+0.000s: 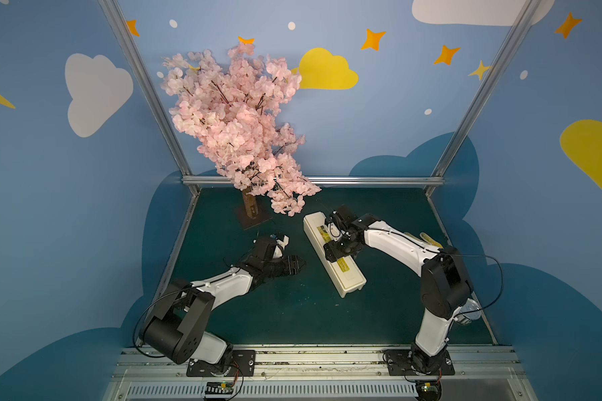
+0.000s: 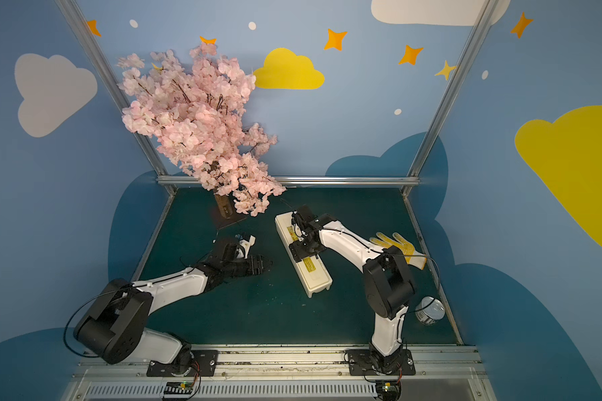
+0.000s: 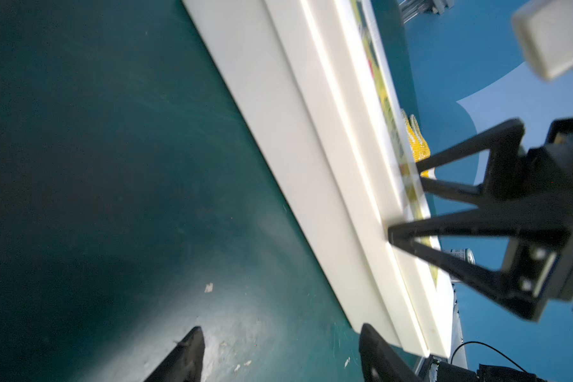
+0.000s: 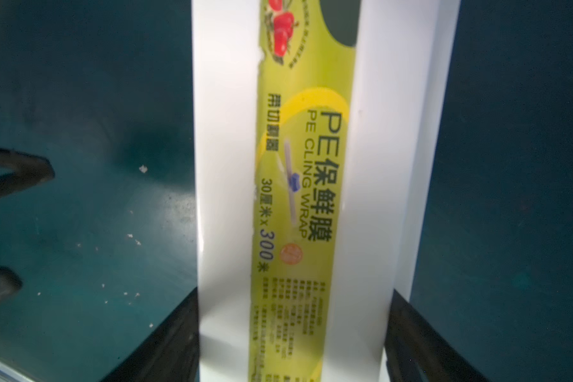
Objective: Put plastic wrap rolls into dispensers
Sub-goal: Move the plastic wrap cutting box to the center of the board.
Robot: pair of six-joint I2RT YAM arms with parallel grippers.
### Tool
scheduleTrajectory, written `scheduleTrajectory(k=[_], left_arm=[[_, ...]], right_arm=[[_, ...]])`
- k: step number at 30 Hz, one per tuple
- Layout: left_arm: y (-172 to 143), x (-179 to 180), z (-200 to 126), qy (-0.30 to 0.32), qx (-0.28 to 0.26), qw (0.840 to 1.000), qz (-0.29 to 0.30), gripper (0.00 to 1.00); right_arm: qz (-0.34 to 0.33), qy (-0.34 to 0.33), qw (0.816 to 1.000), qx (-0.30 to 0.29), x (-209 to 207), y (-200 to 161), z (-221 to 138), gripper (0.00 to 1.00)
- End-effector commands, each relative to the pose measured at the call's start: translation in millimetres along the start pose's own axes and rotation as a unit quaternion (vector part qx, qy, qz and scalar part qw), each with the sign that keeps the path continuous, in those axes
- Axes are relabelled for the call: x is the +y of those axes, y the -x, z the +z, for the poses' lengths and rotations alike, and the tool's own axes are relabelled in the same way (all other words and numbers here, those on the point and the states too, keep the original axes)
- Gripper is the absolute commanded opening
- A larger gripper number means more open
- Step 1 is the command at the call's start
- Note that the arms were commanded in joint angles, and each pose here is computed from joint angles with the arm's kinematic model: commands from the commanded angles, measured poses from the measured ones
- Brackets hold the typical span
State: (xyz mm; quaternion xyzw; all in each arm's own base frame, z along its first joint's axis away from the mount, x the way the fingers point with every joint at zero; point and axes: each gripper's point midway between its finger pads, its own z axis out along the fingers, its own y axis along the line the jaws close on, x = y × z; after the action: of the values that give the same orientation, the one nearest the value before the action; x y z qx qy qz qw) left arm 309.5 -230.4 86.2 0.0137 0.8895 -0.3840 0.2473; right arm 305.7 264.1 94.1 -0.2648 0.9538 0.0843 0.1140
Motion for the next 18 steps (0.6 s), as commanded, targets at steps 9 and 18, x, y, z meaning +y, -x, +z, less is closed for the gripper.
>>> scheduleTrajectory(k=[9,18], left_arm=[[28,-4,2,-0.028,-0.023,0.999,0.011,0.71],[27,2,8,-0.059,-0.027,0.998,0.002,0.50]], right_arm=[[0.037,0.045,0.986,0.159,41,-108,-7,0.78],[0.010,0.044,0.992,0.115,49,-84,-43,0.87]])
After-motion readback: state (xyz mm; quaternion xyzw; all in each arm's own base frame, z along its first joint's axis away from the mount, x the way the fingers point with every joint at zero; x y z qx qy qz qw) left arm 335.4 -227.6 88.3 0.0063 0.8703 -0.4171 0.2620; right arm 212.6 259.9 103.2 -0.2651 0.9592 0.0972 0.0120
